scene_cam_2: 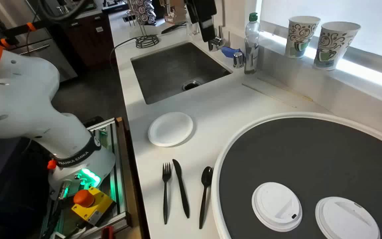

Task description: Remove the two paper cups from the window sill and put them inside the sink

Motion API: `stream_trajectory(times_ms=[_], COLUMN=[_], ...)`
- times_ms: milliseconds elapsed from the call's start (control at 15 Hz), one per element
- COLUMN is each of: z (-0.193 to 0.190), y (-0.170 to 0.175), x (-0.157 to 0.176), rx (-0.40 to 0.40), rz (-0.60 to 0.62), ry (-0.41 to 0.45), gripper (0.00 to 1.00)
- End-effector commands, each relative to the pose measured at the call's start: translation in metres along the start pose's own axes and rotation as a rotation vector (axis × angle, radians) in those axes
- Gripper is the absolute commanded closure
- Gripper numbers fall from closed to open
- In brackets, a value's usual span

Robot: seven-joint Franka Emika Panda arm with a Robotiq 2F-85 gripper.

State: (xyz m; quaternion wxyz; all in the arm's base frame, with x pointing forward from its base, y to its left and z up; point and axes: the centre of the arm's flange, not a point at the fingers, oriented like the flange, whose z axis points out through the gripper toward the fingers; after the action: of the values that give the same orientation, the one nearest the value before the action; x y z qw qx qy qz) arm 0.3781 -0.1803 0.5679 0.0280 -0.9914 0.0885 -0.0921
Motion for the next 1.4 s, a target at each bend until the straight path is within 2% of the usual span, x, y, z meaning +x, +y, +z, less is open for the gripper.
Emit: stream_trajectory(times_ms=[0, 333, 467, 733, 933, 1333], z=[0.0, 0.0, 0.005, 0.022, 0.04, 0.063], y=[0.0, 0.0, -0.013, -0.058, -0.084, -0.095], x=[0.0, 0.0, 0.022, 0.085, 0.13, 0.207], rx=[0.0, 0.0, 0.015, 0.036, 0.037, 0.005], rz=[0.0, 0.0, -0.047, -0.186, -0.268, -0.366], ry=[0.0, 0.0, 0.018, 0.1, 0.131, 0.14], gripper=[0.0, 0.0, 0.0, 0.0, 0.0, 0.0])
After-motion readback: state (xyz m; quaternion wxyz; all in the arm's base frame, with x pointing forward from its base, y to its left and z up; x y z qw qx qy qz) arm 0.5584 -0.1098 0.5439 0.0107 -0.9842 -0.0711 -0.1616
